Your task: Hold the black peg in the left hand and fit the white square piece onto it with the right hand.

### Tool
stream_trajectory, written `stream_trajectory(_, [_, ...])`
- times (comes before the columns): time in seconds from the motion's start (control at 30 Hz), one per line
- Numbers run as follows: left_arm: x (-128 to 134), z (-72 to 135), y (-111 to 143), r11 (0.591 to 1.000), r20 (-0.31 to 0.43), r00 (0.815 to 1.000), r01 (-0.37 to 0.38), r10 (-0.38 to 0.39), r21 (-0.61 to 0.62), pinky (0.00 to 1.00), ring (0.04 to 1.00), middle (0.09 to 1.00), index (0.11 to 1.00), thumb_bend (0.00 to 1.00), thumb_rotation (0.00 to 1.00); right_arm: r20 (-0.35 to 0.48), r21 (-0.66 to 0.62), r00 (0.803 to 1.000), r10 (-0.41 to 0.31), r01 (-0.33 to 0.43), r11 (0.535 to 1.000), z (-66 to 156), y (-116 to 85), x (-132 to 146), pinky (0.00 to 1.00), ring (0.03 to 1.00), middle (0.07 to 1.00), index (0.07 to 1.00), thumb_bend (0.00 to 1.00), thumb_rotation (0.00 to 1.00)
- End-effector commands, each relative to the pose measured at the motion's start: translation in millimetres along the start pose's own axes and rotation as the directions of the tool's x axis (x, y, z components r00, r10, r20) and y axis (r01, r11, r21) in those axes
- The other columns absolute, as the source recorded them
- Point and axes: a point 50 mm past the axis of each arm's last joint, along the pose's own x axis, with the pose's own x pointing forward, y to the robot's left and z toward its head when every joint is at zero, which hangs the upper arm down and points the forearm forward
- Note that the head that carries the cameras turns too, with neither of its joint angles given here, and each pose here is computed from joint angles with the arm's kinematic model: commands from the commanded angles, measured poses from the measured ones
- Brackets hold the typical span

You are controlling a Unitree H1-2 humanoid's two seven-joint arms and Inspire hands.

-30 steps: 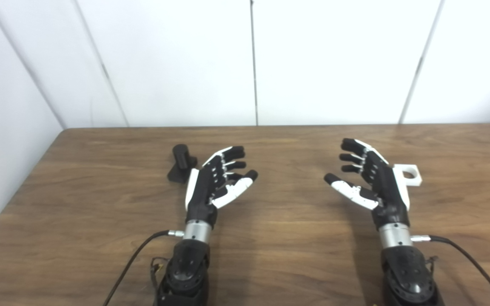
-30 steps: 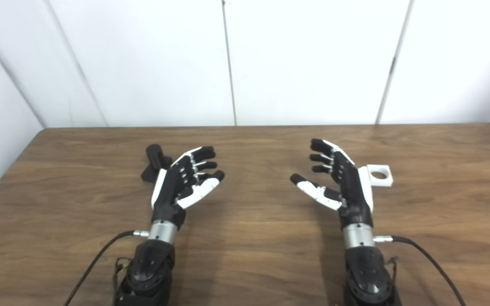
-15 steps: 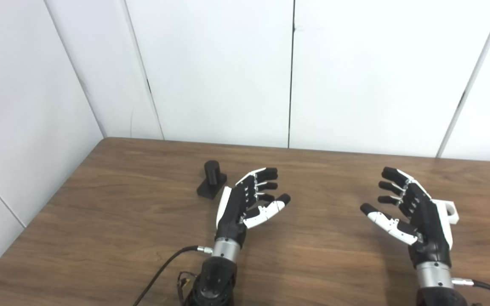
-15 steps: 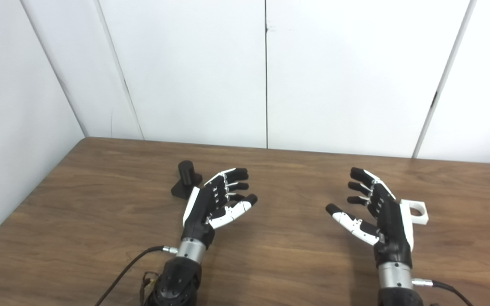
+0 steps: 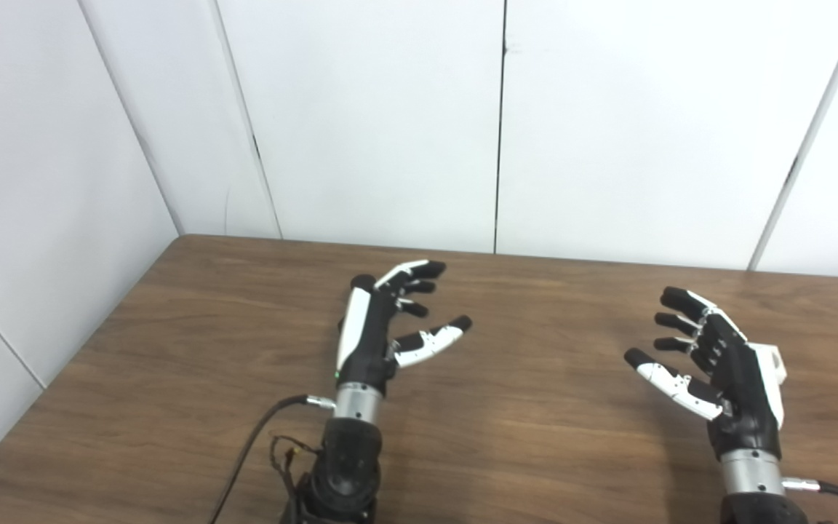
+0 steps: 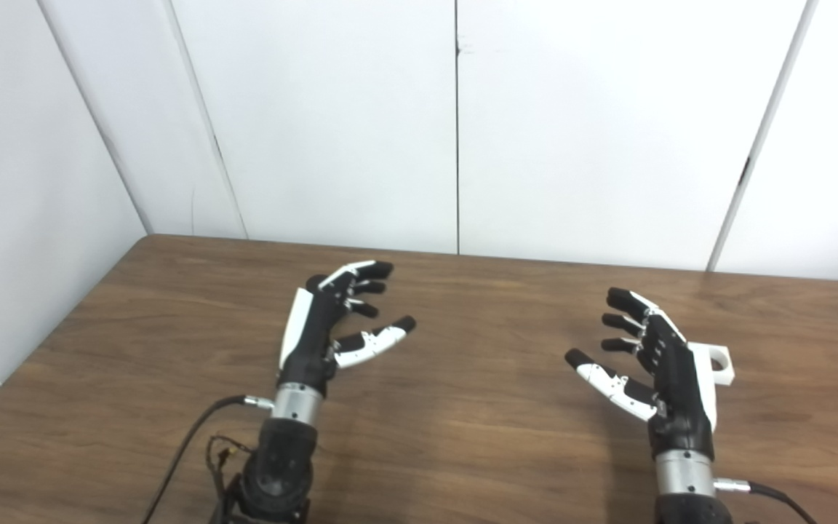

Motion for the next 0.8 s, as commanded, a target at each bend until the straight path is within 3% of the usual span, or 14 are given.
stream_trajectory(0.0, [22.8, 28.5, 16.0, 0.998, 0.095, 0.995, -0.020, 0.014, 0.062, 0.58, 0.717, 0.762, 0.706, 0.69, 0.16, 0.085, 0.009, 0.996, -0.002, 0.002, 1.000, 17.5, 0.6, 14.4, 0.60, 0.737, 0.786, 0.757, 0.65, 0.15])
stream_trajectory(0.17, [35.3, 33.1, 36.2, 0.982, 0.084, 0.996, -0.014, -0.002, 0.190, 0.58, 0.693, 0.745, 0.730, 0.69, 0.18, 0.085, 0.011, 0.996, -0.004, 0.003, 1.000, 17.8, -1.0, 14.5, 0.59, 0.739, 0.788, 0.760, 0.65, 0.15])
stream_trajectory(0.47, [50.7, 35.2, 50.3, 0.927, 0.106, 0.992, -0.108, 0.075, 0.358, 0.57, 0.697, 0.736, 0.706, 0.71, 0.19, 0.079, 0.005, 0.997, -0.015, 0.014, 1.000, 16.9, -2.9, 13.3, 0.61, 0.730, 0.786, 0.756, 0.65, 0.15])
stream_trajectory(0.77, [71.6, 39.0, 62.5, 0.819, 0.119, 0.987, -0.156, 0.107, 0.553, 0.55, 0.720, 0.782, 0.725, 0.71, 0.28, 0.077, -0.001, 0.997, -0.015, 0.016, 1.000, 17.4, -5.5, 13.0, 0.62, 0.740, 0.797, 0.758, 0.66, 0.16])
